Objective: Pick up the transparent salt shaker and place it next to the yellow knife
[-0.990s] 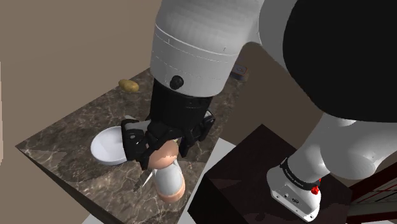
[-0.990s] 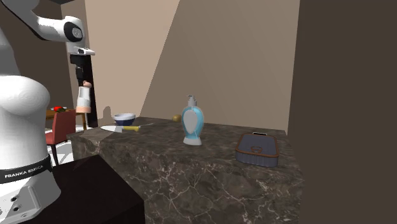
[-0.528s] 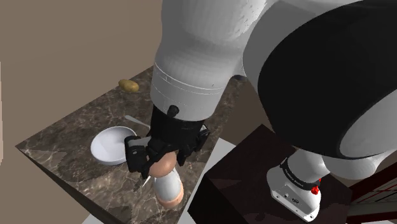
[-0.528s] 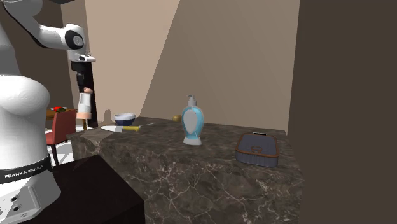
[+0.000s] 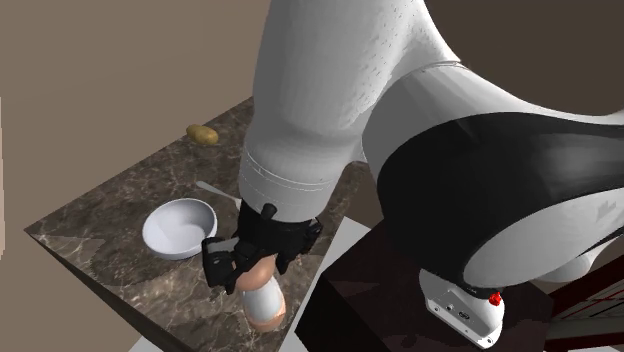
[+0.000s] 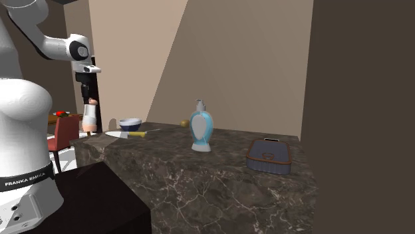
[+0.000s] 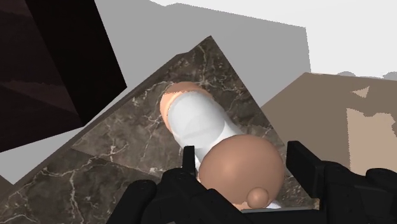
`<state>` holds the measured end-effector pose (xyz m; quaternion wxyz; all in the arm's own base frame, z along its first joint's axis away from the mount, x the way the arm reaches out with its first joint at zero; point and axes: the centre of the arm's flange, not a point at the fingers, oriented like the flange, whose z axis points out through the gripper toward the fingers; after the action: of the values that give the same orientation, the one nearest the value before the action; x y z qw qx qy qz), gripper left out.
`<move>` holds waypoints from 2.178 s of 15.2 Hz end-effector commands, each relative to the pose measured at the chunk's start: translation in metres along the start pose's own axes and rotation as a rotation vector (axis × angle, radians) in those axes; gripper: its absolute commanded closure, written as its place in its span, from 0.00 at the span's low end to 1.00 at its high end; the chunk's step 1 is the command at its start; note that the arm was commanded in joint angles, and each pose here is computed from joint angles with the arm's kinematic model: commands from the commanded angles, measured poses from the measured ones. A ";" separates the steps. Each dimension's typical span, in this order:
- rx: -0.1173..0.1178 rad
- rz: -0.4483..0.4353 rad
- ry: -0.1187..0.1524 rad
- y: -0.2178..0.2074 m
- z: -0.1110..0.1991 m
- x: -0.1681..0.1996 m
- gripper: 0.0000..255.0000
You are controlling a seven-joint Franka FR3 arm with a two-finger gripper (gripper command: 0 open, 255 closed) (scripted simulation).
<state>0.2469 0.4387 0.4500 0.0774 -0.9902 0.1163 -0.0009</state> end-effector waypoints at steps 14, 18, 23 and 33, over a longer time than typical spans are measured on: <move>0.001 0.000 0.000 0.006 0.041 0.000 1.00; 0.001 0.000 0.000 0.006 0.041 0.000 0.00; 0.001 0.000 0.000 0.006 0.014 0.000 0.00; 0.001 0.000 0.000 0.006 -0.009 0.000 0.00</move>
<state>0.2452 0.4316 0.4581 0.0777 -0.9902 0.1162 -0.0011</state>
